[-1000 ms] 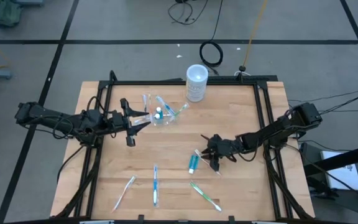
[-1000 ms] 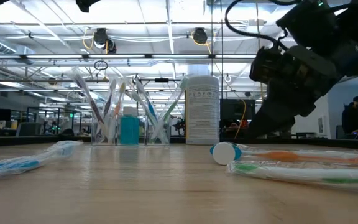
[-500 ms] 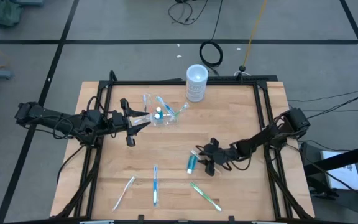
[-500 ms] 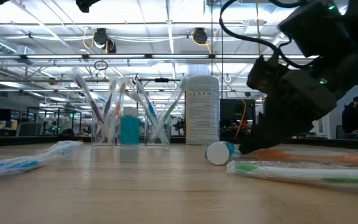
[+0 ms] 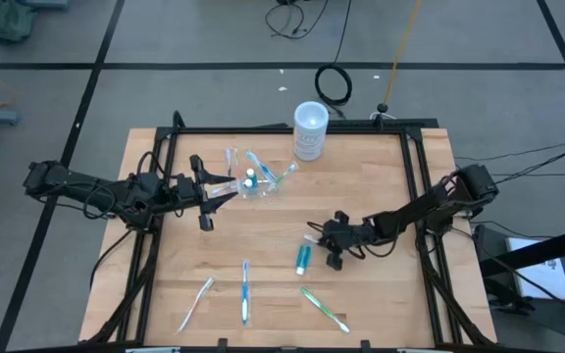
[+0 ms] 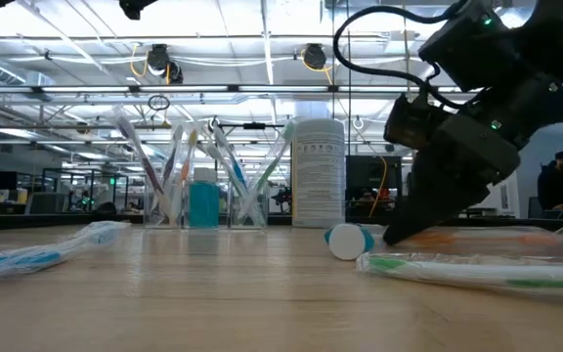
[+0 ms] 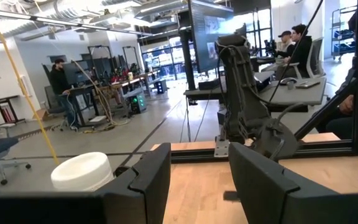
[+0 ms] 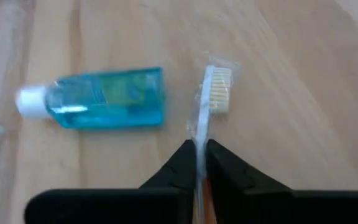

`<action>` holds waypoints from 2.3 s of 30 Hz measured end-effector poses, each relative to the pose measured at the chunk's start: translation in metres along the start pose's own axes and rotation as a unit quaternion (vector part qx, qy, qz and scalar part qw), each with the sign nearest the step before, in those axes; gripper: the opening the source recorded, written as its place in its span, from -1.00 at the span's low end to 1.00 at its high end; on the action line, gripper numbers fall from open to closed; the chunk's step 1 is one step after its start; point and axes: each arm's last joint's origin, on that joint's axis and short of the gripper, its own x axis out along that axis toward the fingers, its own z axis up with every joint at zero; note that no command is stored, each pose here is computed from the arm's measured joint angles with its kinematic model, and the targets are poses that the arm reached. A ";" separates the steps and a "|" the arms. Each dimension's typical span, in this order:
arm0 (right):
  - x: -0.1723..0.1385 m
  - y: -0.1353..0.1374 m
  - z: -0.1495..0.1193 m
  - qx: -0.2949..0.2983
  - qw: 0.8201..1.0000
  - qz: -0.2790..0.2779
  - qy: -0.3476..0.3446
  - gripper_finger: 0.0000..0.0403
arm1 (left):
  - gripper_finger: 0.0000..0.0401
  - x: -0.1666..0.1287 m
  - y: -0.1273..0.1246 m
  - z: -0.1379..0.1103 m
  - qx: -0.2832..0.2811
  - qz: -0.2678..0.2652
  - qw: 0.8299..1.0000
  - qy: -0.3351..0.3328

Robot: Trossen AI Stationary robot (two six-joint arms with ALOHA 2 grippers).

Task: Pick & Place toothbrushing station
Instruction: Put the top orange toothbrush into the transparent organizer

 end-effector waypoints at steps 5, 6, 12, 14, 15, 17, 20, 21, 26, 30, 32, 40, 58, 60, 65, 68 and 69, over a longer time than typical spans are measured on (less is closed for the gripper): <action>-0.021 -0.007 0.031 -0.035 0.997 -0.020 -0.072 -0.90 | -0.15 0.000 0.000 0.000 0.000 0.000 1.000 0.000; -0.027 -0.008 0.040 -0.043 0.994 -0.028 -0.096 -0.93 | -0.15 0.000 0.000 0.000 -0.001 0.000 1.000 0.000; -0.056 -0.019 0.093 -0.117 0.959 -0.069 -0.250 -0.91 | -0.15 0.000 0.000 0.000 -0.002 0.000 1.000 0.000; -0.066 -0.021 0.111 -0.138 0.934 -0.075 -0.321 -0.92 | -0.15 0.000 0.000 0.000 -0.011 0.000 1.000 0.001; -0.070 -0.022 0.119 -0.150 0.920 -0.073 -0.355 -0.92 | -0.15 0.000 0.000 0.000 -0.019 -0.001 1.000 0.002; -0.078 -0.026 0.131 -0.169 0.893 -0.047 -0.415 -0.94 | -0.15 0.000 0.000 -0.002 -0.034 -0.002 0.999 0.009; -0.084 -0.033 0.141 -0.198 0.855 0.038 -0.478 -0.94 | -0.15 0.000 -0.001 -0.005 -0.042 -0.005 0.999 0.026; -0.084 -0.035 0.143 -0.196 0.847 0.065 -0.490 -0.94 | -0.15 0.000 -0.001 -0.006 -0.041 -0.007 0.999 0.029; -0.074 -0.043 0.145 -0.155 0.834 0.125 -0.515 -0.93 | -0.15 0.015 -0.012 -0.014 -0.026 -0.067 0.997 0.025; -0.071 -0.040 0.151 -0.142 0.821 0.141 -0.535 -0.93 | -0.15 0.035 -0.025 -0.027 0.003 -0.108 0.994 0.005; -0.072 -0.036 0.153 -0.145 0.817 0.145 -0.538 -0.93 | -0.15 0.047 -0.028 -0.034 0.010 -0.100 0.995 -0.002; -0.077 -0.021 0.151 -0.176 0.797 0.152 -0.558 -0.93 | -0.15 0.086 -0.028 -0.066 -0.011 -0.089 0.996 0.006; -0.074 -0.018 0.149 -0.181 0.803 0.152 -0.547 -0.91 | -0.15 0.160 -0.047 -0.071 -0.016 -0.106 0.988 0.111; -0.074 -0.018 0.148 -0.181 0.805 0.151 -0.545 -0.89 | -0.15 0.158 -0.046 -0.071 -0.016 -0.084 0.988 0.128; -0.074 -0.017 0.148 -0.169 0.808 0.168 -0.539 -0.90 | -0.15 0.155 -0.041 -0.073 -0.003 -0.041 0.987 0.158; -0.072 -0.018 0.147 -0.170 0.813 0.160 -0.534 -0.91 | -0.15 0.154 -0.042 -0.068 -0.004 -0.040 0.989 0.146; -0.072 -0.018 0.147 -0.171 0.813 0.160 -0.534 -0.90 | -0.15 0.154 -0.042 -0.066 -0.005 -0.042 0.989 0.143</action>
